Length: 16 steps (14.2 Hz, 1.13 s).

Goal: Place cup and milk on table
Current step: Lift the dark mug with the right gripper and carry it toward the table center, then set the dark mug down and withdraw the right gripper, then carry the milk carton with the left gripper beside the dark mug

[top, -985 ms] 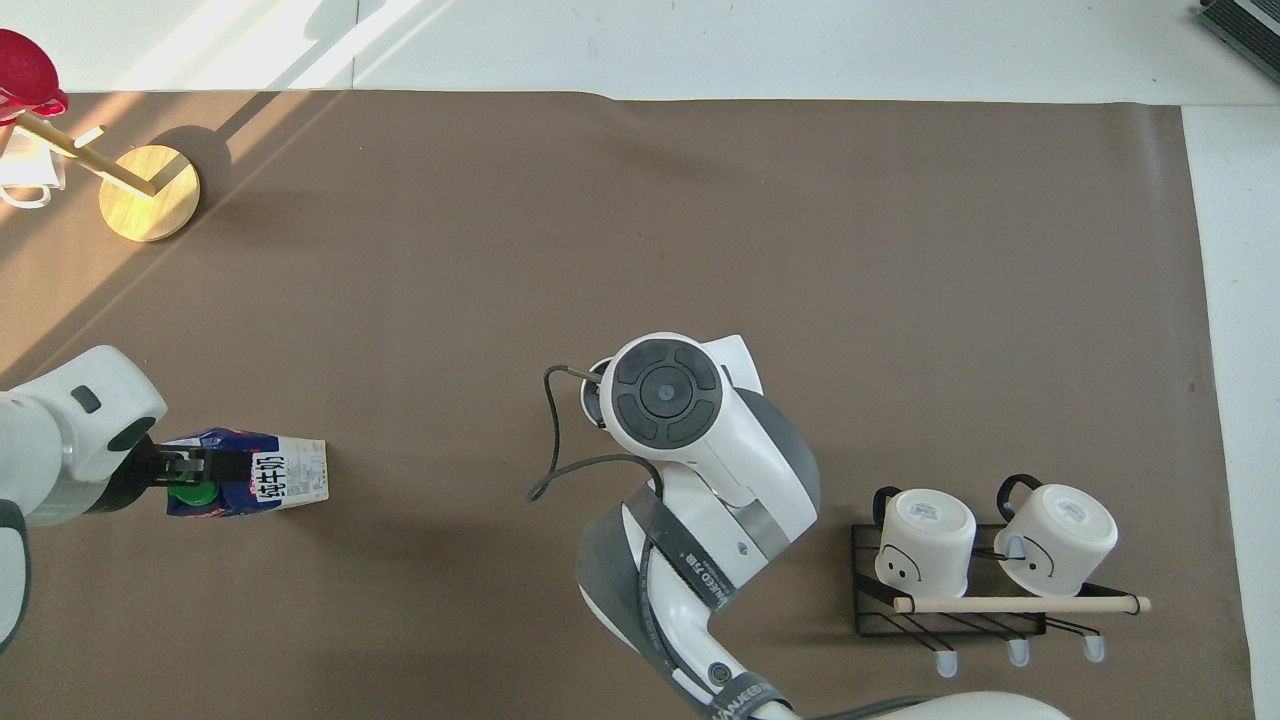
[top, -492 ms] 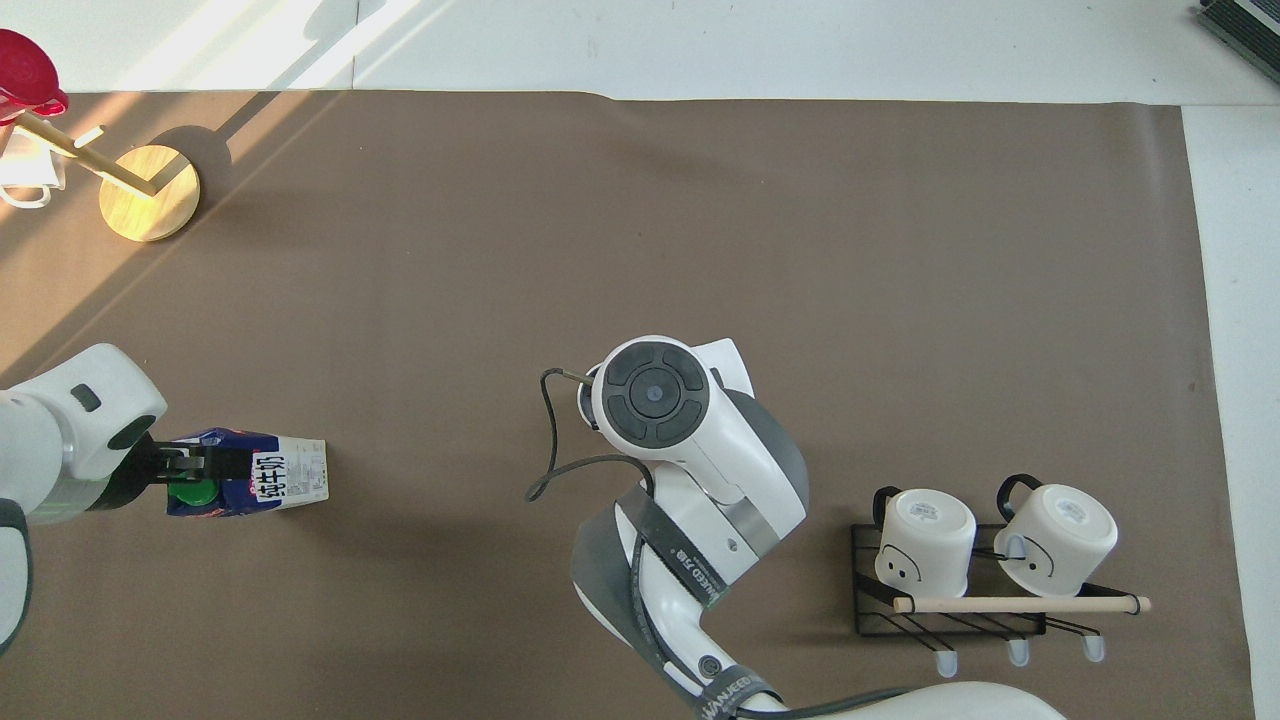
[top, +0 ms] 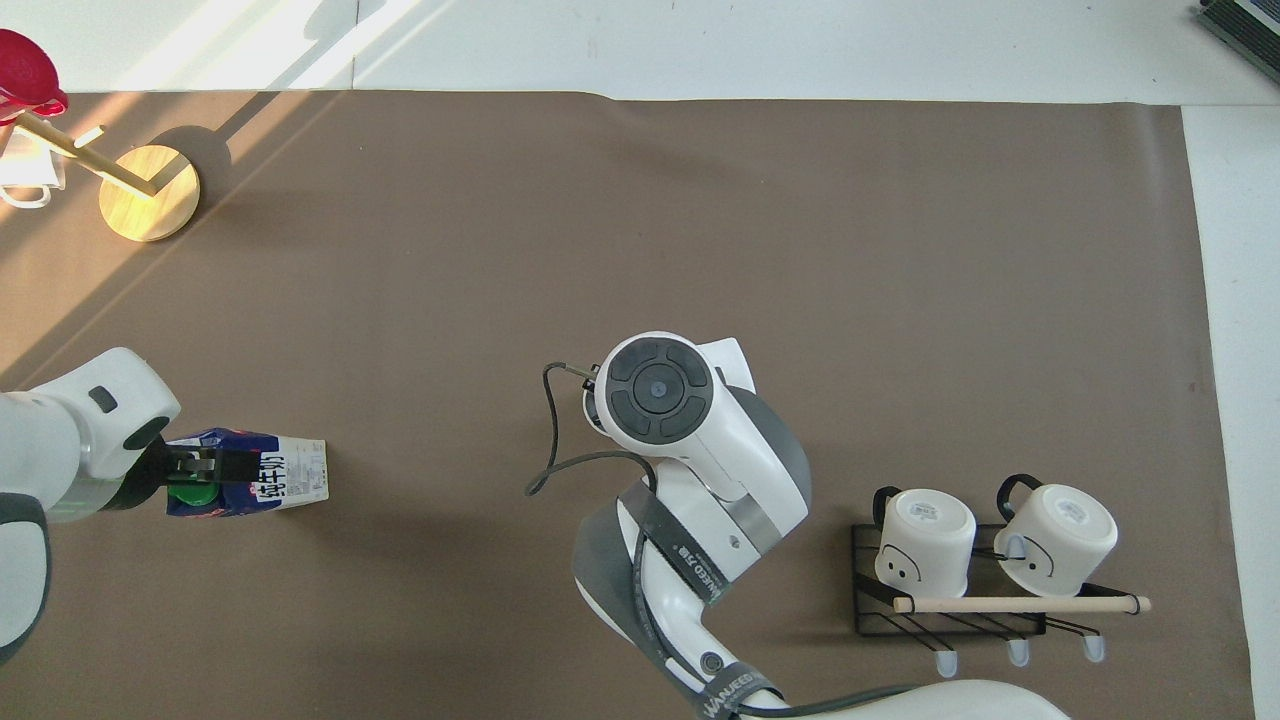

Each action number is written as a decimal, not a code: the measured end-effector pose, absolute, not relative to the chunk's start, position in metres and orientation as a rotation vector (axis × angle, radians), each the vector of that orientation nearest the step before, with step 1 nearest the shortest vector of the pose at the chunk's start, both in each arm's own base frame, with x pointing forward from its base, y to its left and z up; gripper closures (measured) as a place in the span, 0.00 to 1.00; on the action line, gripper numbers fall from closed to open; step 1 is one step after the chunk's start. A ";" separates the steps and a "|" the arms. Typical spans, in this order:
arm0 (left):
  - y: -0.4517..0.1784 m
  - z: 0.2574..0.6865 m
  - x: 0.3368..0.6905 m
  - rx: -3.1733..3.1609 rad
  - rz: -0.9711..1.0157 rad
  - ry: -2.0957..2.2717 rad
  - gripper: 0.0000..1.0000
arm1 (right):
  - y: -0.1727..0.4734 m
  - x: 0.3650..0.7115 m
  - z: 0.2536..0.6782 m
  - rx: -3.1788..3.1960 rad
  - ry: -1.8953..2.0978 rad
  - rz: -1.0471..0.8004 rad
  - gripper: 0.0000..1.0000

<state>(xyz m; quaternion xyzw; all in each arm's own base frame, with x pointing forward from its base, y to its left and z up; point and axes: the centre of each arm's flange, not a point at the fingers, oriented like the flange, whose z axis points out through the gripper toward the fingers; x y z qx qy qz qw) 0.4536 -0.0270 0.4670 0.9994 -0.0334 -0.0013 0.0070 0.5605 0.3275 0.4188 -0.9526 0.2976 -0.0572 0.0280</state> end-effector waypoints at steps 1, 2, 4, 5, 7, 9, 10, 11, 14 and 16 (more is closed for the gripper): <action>-0.027 0.467 0.454 3.126 -0.003 -0.105 0.36 | 0.309 0.567 0.437 -2.927 0.931 -0.195 0.00; -0.027 0.467 0.454 3.126 -0.002 -0.105 0.36 | 0.291 0.571 0.454 -2.924 0.932 -0.207 0.00; -0.027 0.468 0.454 3.126 0.001 -0.105 0.56 | 0.246 0.578 0.483 -2.935 0.918 -0.222 0.00; -0.027 0.468 0.454 3.126 0.001 -0.105 0.59 | 0.219 0.583 0.493 -2.948 0.905 -0.225 0.00; -0.027 0.469 0.455 3.126 0.004 -0.105 0.62 | 0.159 0.591 0.510 -2.985 0.862 -0.219 0.00; -0.029 0.476 0.458 3.126 0.021 -0.103 0.62 | 0.109 0.592 0.525 -3.013 0.830 -0.207 0.00; -0.030 0.481 0.460 3.127 0.025 -0.090 0.62 | 0.092 0.590 0.531 -3.025 0.816 -0.198 0.00; -0.033 0.487 0.462 3.128 0.024 -0.068 0.62 | 0.075 0.587 0.538 -3.039 0.794 -0.188 0.00; -0.056 0.500 0.467 3.129 0.021 -0.023 0.62 | 0.035 0.577 0.560 -3.068 0.713 -0.196 0.00; -0.082 0.503 0.468 3.128 0.024 0.014 0.62 | 0.021 0.570 0.575 -3.088 0.630 -0.215 0.00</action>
